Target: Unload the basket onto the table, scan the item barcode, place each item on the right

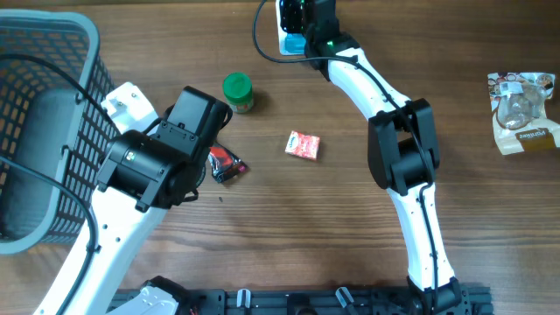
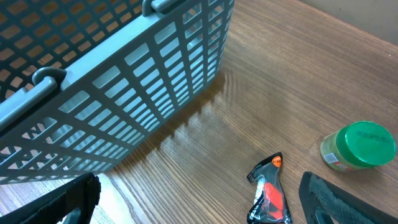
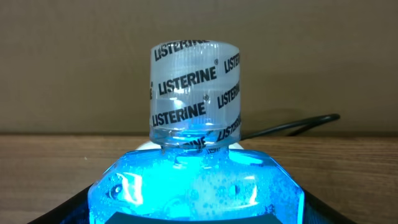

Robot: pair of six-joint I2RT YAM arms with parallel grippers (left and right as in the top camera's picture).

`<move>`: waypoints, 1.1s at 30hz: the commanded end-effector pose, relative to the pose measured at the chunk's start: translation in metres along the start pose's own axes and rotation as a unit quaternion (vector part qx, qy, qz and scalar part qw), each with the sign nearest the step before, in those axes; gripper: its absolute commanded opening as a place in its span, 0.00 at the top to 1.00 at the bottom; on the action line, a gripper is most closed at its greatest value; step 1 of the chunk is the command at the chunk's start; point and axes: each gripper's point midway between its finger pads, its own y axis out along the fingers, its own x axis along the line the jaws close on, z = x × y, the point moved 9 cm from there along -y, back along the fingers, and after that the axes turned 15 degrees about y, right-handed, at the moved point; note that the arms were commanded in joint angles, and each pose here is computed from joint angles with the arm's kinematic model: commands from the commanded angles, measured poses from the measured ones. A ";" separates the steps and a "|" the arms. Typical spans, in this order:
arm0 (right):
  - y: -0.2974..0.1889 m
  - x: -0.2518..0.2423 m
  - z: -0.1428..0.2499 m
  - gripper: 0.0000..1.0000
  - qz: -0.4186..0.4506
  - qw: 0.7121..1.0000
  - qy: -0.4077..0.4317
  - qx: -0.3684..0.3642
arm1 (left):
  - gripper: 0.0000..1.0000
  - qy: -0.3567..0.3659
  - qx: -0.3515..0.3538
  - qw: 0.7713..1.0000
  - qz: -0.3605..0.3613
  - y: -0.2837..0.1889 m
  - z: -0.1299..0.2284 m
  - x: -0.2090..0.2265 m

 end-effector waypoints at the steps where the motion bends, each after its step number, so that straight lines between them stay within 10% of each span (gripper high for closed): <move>1: 0.002 -0.003 -0.002 0.73 0.013 1.000 -0.026 -0.005 | 0.00 0.000 -0.009 1.000 -0.013 0.001 -0.001 0.000; 33: 0.012 0.002 0.018 0.74 -0.019 0.997 -0.070 0.007 | 0.00 -0.012 0.003 1.000 -0.001 0.001 0.001 -0.002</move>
